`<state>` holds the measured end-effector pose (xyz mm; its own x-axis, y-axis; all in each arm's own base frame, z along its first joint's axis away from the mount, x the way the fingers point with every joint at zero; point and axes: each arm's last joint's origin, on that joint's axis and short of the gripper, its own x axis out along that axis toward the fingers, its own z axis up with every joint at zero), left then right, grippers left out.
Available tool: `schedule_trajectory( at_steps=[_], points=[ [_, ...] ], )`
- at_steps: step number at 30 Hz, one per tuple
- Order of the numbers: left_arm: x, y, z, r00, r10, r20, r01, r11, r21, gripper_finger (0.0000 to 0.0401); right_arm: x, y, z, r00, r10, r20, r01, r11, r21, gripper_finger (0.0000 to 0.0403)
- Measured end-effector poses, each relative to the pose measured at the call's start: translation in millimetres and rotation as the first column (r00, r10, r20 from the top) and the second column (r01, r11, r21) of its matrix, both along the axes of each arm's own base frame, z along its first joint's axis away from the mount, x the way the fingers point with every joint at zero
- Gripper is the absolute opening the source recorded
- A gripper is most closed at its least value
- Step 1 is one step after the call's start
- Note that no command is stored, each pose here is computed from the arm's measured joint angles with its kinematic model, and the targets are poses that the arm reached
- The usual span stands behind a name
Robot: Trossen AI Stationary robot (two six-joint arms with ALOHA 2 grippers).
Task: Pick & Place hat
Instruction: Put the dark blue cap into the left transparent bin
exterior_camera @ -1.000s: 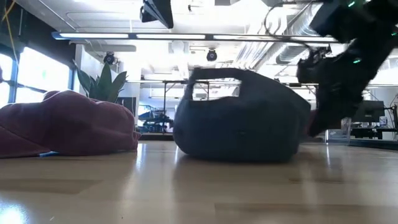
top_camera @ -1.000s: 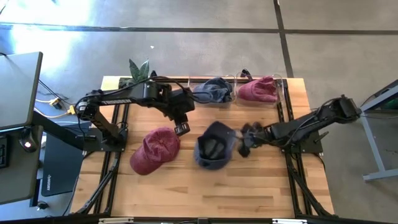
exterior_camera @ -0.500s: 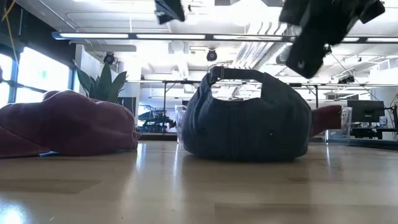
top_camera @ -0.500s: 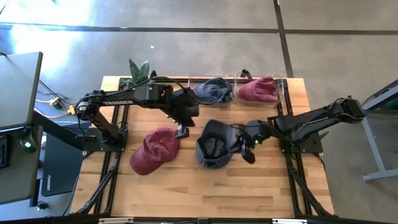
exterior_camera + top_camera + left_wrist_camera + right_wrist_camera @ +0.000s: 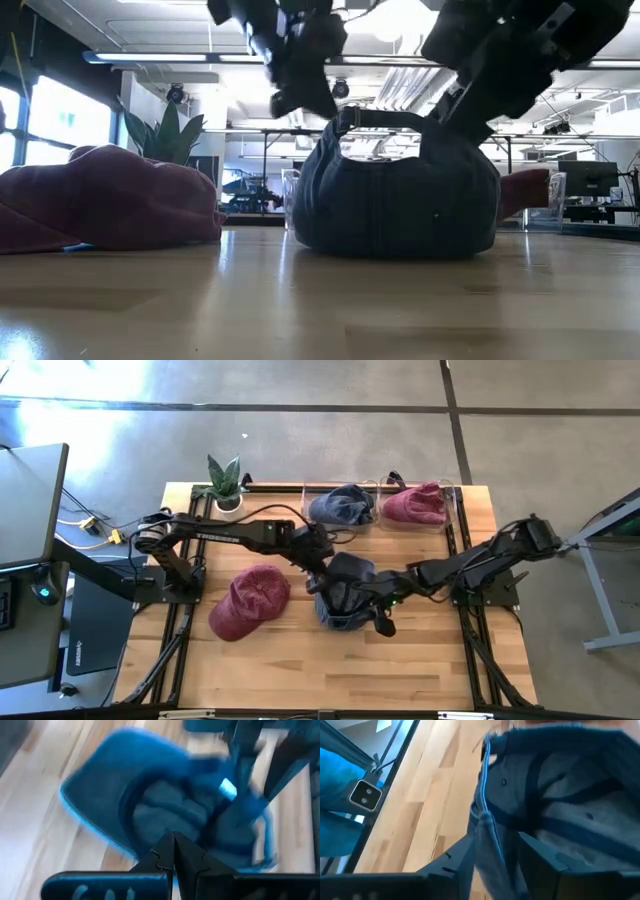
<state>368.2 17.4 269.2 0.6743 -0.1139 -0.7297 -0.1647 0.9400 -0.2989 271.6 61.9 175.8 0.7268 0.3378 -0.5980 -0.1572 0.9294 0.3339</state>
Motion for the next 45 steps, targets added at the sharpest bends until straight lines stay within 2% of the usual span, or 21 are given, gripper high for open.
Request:
schedule_trajectory(
  at_steps=[2,5,7,11,13,15,18,22,27,31,33,37,41,43,45],
  points=[
    [7,-1,3,0.999,-0.008,0.043,0.010,1.000,-0.029,0.0001,2,1,-2,1.000,0.023,0.011,-0.023,1.000,-0.007,0.0104],
    [3,-2,-7,0.999,-0.025,-0.036,0.022,0.996,-0.088,0.0001,3,1,0,1.000,0.023,0.011,-0.023,1.000,0.020,0.0043],
    [3,-3,-6,0.999,-0.014,-0.032,0.011,0.995,-0.101,0.0000,1,0,4,1.000,-0.016,0.002,0.016,0.997,0.071,0.0014],
    [-3,-3,4,1.000,-0.009,-0.012,0.008,0.994,-0.108,0.0000,-7,-3,27,0.992,-0.121,0.020,0.114,0.973,0.199,0.0024],
    [-4,-3,10,1.000,-0.004,0.012,0.006,0.994,-0.111,0.0001,-13,-9,34,0.972,-0.234,-0.003,0.229,0.949,0.217,0.0019],
    [-3,-3,10,1.000,0.004,0.011,-0.002,0.993,-0.117,0.0001,-19,-18,34,0.920,-0.383,-0.079,0.391,0.895,0.217,0.0008],
    [-3,-3,8,1.000,0.003,0.006,-0.002,0.993,-0.119,0.0000,-28,-32,21,0.802,-0.553,-0.226,0.587,0.799,0.131,0.0012],
    [-2,-4,9,1.000,-0.010,0.019,0.012,0.991,-0.133,0.0001,-34,-49,-1,0.631,-0.667,-0.395,0.733,0.680,0.022,0.0015],
    [-1,-4,11,0.999,-0.007,0.041,0.013,0.992,-0.128,0.0001,-29,-59,-18,0.556,-0.699,-0.449,0.774,0.633,-0.026,0.0008],
    [-1,-4,10,1.000,0.002,0.030,0.002,0.989,-0.145,0.0000,-28,-70,-21,0.510,-0.705,-0.493,0.809,0.588,-0.006,0.0049],
    [-1,-9,10,1.000,-0.006,0.027,0.010,0.988,-0.156,0.0000,-30,-75,-16,0.513,-0.705,-0.490,0.815,0.579,0.020,0.0085],
    [-1,-21,10,0.999,-0.031,0.023,0.035,0.984,-0.177,0.0000,-36,-77,4,0.561,-0.709,-0.427,0.805,0.587,0.083,0.0152],
    [0,-30,11,0.998,-0.048,0.036,0.054,0.982,-0.183,0.0000,-45,-73,26,0.597,-0.709,-0.374,0.797,0.576,0.181,0.0185],
    [1,-31,12,0.998,-0.044,0.047,0.052,0.980,-0.192,0.0000,-47,-68,37,0.650,-0.685,-0.330,0.759,0.606,0.237,0.0188],
    [9,-30,8,0.997,-0.039,0.073,0.053,0.978,-0.201,0.0000,-46,-59,46,0.736,-0.623,-0.267,0.677,0.677,0.288,0.0185]
  ],
)
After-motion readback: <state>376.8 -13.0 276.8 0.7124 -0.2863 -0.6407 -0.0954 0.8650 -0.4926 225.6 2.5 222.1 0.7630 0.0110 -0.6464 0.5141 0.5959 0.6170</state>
